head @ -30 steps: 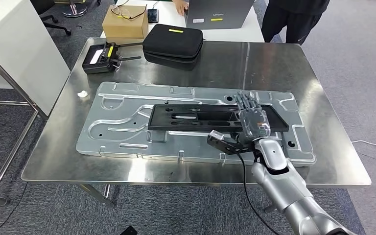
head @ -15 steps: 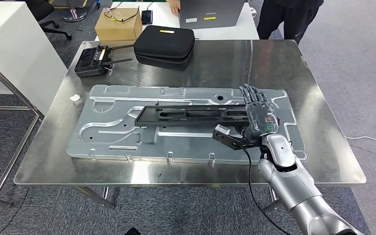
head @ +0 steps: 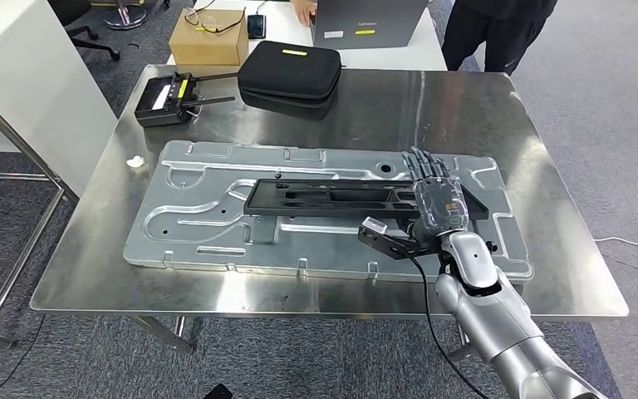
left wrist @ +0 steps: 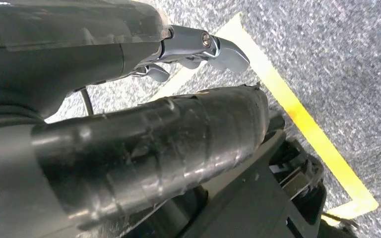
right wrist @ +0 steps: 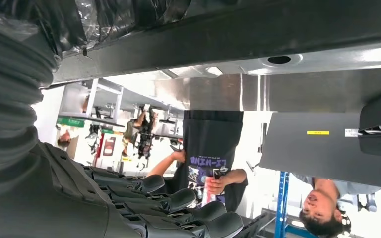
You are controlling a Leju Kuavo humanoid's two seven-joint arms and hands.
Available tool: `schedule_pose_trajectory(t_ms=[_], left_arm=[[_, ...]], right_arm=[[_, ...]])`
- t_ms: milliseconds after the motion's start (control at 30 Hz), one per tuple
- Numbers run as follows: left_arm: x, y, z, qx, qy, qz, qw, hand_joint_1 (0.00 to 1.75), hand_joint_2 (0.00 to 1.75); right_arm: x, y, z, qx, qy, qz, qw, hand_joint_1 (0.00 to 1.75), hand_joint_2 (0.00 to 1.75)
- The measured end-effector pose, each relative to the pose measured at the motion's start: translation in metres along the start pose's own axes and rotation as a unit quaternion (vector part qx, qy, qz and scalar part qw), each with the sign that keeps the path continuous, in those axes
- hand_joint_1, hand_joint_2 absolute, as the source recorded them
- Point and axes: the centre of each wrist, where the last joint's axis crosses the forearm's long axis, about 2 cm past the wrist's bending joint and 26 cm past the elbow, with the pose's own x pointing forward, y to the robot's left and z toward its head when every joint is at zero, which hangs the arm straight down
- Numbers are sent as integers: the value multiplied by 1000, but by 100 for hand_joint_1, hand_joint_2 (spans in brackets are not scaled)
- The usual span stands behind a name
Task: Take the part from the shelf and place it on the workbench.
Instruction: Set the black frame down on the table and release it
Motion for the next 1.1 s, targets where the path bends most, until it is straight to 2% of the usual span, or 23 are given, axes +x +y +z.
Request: schedule_pose_trajectory(t_ms=[233, 1100], left_arm=[[1, 1, 0, 7, 20, 4, 1000, 0, 0], [2, 1, -1, 4, 14, 5, 1000, 0, 0]], right_arm=[[3, 3, 1, 4, -2, -2, 1000, 0, 175], [6, 10, 4, 13, 0, -8, 1000, 0, 175]])
